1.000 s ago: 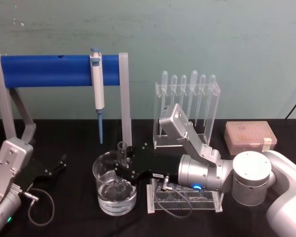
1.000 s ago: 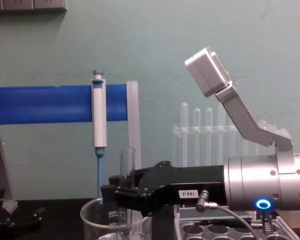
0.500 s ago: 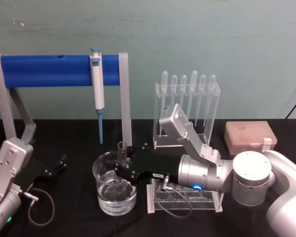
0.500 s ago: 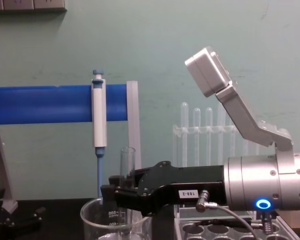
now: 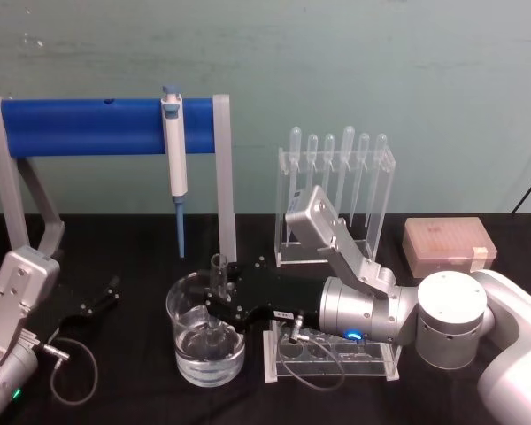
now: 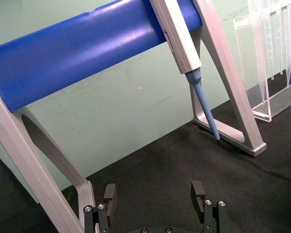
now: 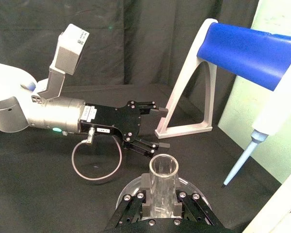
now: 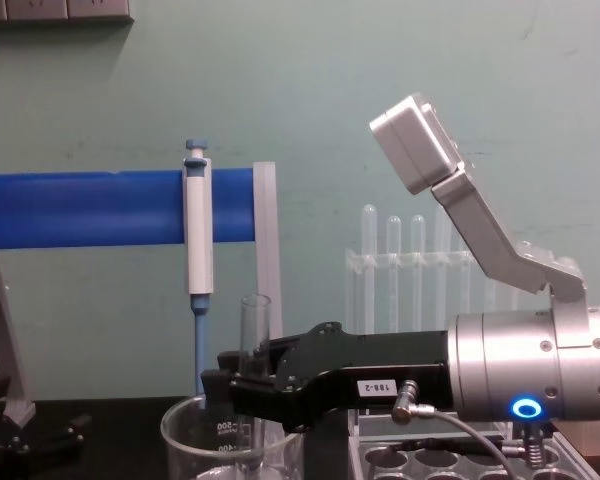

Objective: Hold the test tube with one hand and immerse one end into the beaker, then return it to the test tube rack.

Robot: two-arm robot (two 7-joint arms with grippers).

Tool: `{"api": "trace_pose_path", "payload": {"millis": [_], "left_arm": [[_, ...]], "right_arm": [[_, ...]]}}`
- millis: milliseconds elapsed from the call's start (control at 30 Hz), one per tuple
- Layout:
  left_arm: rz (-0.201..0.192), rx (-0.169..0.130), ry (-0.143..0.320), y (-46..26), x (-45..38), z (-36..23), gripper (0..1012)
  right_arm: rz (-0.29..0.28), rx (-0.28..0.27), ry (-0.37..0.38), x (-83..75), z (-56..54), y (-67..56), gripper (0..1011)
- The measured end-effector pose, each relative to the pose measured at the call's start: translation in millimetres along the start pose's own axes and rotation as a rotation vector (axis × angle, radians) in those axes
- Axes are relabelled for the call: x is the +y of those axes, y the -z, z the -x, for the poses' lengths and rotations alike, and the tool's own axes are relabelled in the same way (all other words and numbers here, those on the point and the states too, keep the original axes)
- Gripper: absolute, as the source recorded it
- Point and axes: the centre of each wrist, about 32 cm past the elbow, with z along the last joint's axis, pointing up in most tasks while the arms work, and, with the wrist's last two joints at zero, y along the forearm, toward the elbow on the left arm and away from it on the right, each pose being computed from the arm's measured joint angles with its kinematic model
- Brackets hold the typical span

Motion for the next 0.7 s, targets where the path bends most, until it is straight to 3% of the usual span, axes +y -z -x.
{"api": "trace_pose_path", "payload": {"millis": [700], "left_arm": [[0.000,0.000,0.000,0.0,0.0,0.0,1000]], "right_arm": [[0.000,0.000,0.000,0.0,0.0,0.0,226]]}}
